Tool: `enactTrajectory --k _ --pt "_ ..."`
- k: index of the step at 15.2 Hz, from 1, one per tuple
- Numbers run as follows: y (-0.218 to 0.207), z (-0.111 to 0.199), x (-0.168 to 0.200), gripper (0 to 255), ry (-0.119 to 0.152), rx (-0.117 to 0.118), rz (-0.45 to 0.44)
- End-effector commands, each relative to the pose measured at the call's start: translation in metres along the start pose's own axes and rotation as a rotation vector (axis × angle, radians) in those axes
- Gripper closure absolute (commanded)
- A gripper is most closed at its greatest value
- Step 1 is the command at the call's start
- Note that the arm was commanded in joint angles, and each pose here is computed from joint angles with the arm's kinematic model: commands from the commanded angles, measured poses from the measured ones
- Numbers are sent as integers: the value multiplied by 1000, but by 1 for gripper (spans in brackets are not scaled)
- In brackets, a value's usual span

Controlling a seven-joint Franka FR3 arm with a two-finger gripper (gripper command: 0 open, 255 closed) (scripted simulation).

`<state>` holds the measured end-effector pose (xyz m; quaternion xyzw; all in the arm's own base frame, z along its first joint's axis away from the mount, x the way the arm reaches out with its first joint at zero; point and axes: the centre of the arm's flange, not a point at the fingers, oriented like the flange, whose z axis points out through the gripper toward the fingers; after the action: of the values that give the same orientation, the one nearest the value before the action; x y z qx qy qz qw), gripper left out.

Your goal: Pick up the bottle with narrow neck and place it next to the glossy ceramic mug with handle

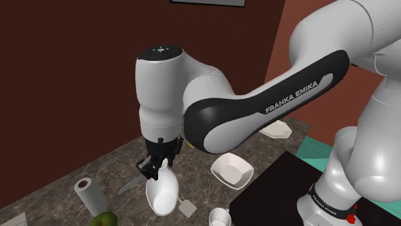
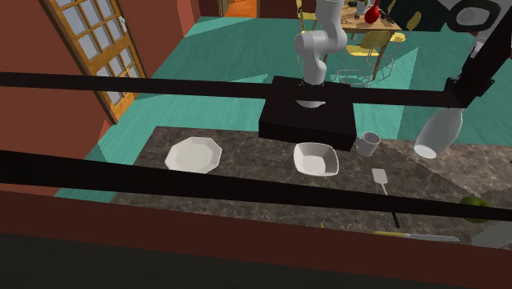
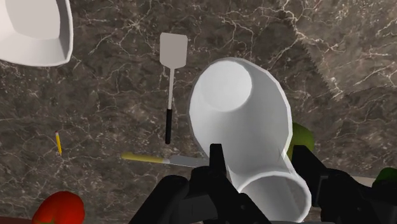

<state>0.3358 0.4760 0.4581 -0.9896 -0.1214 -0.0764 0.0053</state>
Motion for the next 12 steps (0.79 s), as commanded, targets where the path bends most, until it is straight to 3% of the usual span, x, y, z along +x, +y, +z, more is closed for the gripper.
enactTrajectory --k 1,12 --pt "0 11 -2 255 1 1 0" --pt "0 68 -11 255 1 1 0"
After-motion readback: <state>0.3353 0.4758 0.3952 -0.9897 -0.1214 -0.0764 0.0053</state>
